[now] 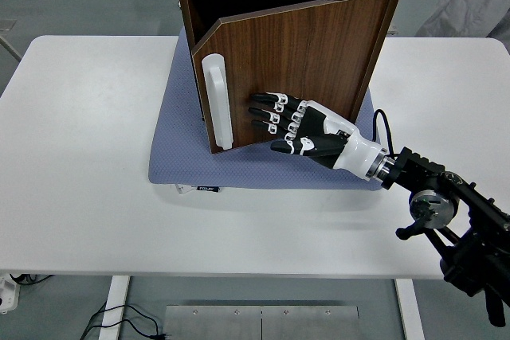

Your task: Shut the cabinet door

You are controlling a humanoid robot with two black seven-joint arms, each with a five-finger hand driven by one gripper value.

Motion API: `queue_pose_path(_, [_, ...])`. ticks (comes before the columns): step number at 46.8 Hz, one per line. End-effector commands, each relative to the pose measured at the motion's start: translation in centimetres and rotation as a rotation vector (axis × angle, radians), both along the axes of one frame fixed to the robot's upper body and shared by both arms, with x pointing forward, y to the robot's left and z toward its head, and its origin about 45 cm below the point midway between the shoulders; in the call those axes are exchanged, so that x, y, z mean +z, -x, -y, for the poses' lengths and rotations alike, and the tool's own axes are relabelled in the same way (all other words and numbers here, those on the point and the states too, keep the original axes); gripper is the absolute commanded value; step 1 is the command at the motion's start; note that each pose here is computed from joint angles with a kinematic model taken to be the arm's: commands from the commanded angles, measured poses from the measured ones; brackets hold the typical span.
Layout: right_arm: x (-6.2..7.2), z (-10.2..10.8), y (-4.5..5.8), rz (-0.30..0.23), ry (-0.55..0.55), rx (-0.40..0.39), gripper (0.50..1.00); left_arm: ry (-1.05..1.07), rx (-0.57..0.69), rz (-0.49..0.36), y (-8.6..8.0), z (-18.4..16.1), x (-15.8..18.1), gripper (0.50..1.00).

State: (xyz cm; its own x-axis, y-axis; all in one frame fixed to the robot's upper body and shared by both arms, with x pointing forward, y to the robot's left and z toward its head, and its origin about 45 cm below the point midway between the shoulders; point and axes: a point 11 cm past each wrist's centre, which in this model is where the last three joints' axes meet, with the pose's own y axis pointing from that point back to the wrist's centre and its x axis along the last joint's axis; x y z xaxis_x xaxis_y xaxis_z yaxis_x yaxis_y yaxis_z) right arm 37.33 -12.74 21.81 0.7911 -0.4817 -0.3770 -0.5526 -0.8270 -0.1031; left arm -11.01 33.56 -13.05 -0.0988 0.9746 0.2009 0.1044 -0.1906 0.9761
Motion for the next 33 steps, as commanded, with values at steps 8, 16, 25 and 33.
queue_pose_path(8, [1.0, -1.3, -1.7, 0.004, -0.021, -0.004, 1.000, 0.000, 0.000, 0.000, 0.0, 0.0, 0.0, 1.000])
queue_pose_path(16, [1.3, -2.3, -2.6, -0.004, -0.033, -0.006, 1.000, 0.000, 0.000, 0.000, 0.0, 0.0, 0.0, 1.000])
queue_pose_path(25, [1.9, -2.9, -3.5, -0.021, -0.066, -0.017, 1.000, 0.000, 0.000, 0.000, 0.0, 0.0, 0.0, 1.000])
queue_pose_path(33, [2.6, -2.5, -4.6, -0.031, -0.093, -0.043, 1.000, 0.000, 0.000, 0.000, 0.0, 0.0, 0.0, 1.000])
